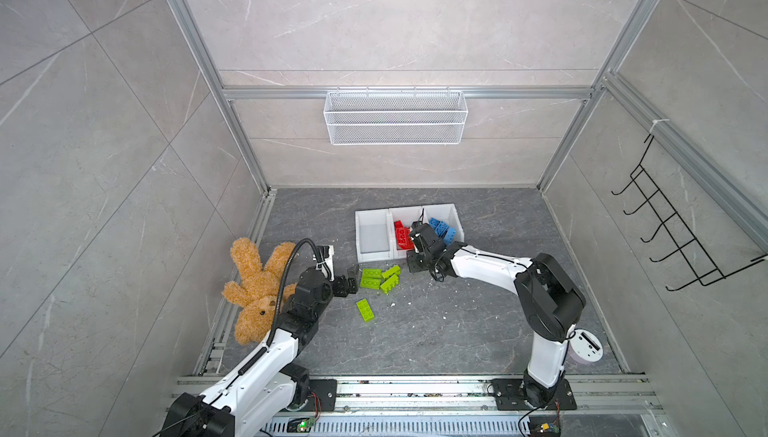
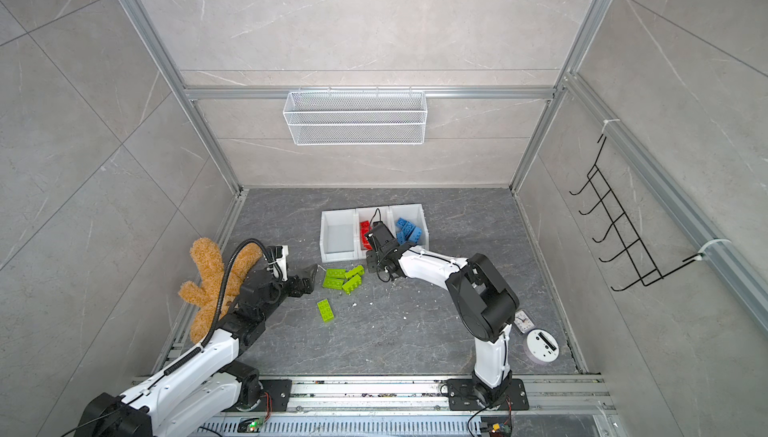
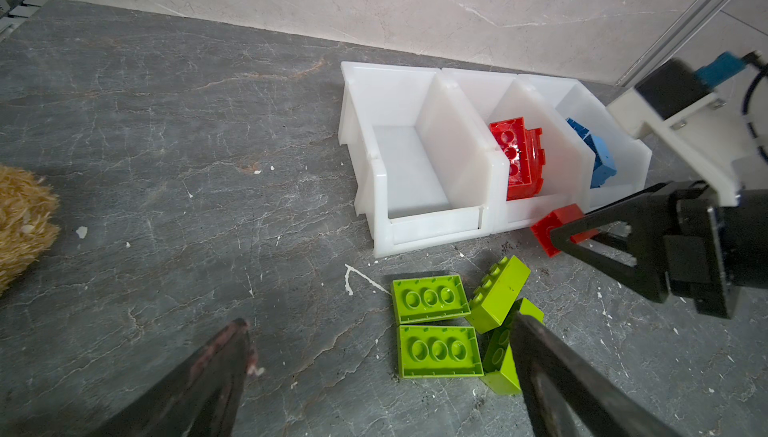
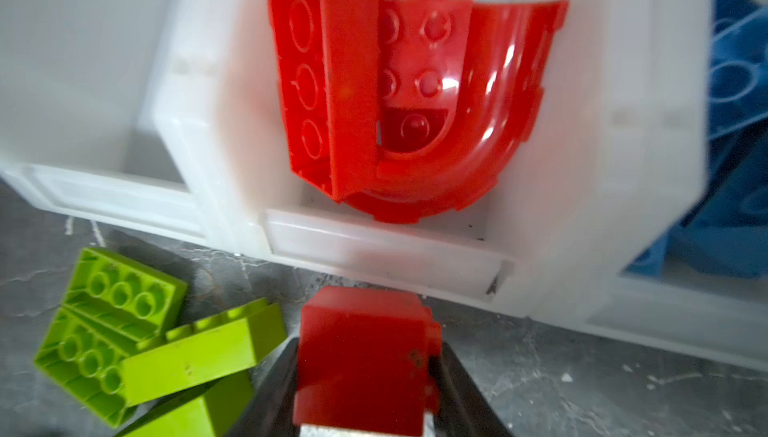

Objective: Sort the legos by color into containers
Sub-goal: 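Lift the small red brick with the right gripper into the middle compartment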

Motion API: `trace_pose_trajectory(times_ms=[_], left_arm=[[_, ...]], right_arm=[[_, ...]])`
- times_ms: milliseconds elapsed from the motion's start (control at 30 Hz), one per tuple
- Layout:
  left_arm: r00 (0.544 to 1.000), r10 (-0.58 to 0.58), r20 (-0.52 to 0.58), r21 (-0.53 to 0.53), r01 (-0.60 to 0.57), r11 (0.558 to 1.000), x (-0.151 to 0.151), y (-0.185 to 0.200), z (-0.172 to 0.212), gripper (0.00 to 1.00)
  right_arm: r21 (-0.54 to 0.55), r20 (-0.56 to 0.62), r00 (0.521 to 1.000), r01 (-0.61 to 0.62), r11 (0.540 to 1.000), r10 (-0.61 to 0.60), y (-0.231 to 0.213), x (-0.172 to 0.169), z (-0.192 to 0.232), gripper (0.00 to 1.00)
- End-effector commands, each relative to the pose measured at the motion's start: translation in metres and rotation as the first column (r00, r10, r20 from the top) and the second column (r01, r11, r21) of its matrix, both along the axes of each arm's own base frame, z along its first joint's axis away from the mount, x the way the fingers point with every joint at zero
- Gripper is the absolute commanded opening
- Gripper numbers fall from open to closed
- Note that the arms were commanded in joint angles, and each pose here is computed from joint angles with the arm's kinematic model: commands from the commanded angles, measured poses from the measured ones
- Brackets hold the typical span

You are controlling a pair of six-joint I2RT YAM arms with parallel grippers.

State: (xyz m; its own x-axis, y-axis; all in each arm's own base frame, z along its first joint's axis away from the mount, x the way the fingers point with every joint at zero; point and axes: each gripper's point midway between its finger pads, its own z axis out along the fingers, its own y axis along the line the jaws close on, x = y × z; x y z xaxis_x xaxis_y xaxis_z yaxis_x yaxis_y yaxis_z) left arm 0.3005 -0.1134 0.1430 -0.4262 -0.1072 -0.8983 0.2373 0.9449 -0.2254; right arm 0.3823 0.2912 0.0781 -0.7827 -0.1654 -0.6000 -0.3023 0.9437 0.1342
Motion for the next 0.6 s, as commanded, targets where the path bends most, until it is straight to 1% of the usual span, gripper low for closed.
trace_pose_trajectory(times_ms=[0,67,233,400,567], left_arm=[[0.999,-0.009,0.041,-0.020,0.010,1.000,0.004,-0.003,0.014,1.00],[0.999,-0.006,0.038,-0.019,0.007,1.000,0.004,-0.003,0.013,1.00],[0.999,-0.006,0.041,-0.018,0.007,1.000,0.004,-0.002,0.014,1.00],[0.999,-0.004,0.041,-0.012,0.005,1.000,0.004,-0.002,0.013,1.00],[0.999,-0.006,0.042,-0.013,0.006,1.000,0.004,-0.002,0.014,1.00]], right_arm=[[0.029,0.071,0.997,-0.035,0.999,0.033,0.010,0.013,0.039,0.33],[0.020,0.083,0.996,-0.044,0.999,0.042,0.013,0.025,0.047,0.33],[0.048,0.096,0.995,-0.045,0.998,0.040,0.019,0.059,0.055,0.31],[0.057,0.082,0.996,-0.023,0.998,0.019,0.024,0.084,0.043,0.31],[0.073,0.057,0.998,0.002,0.997,-0.006,0.022,0.097,0.027,0.31]])
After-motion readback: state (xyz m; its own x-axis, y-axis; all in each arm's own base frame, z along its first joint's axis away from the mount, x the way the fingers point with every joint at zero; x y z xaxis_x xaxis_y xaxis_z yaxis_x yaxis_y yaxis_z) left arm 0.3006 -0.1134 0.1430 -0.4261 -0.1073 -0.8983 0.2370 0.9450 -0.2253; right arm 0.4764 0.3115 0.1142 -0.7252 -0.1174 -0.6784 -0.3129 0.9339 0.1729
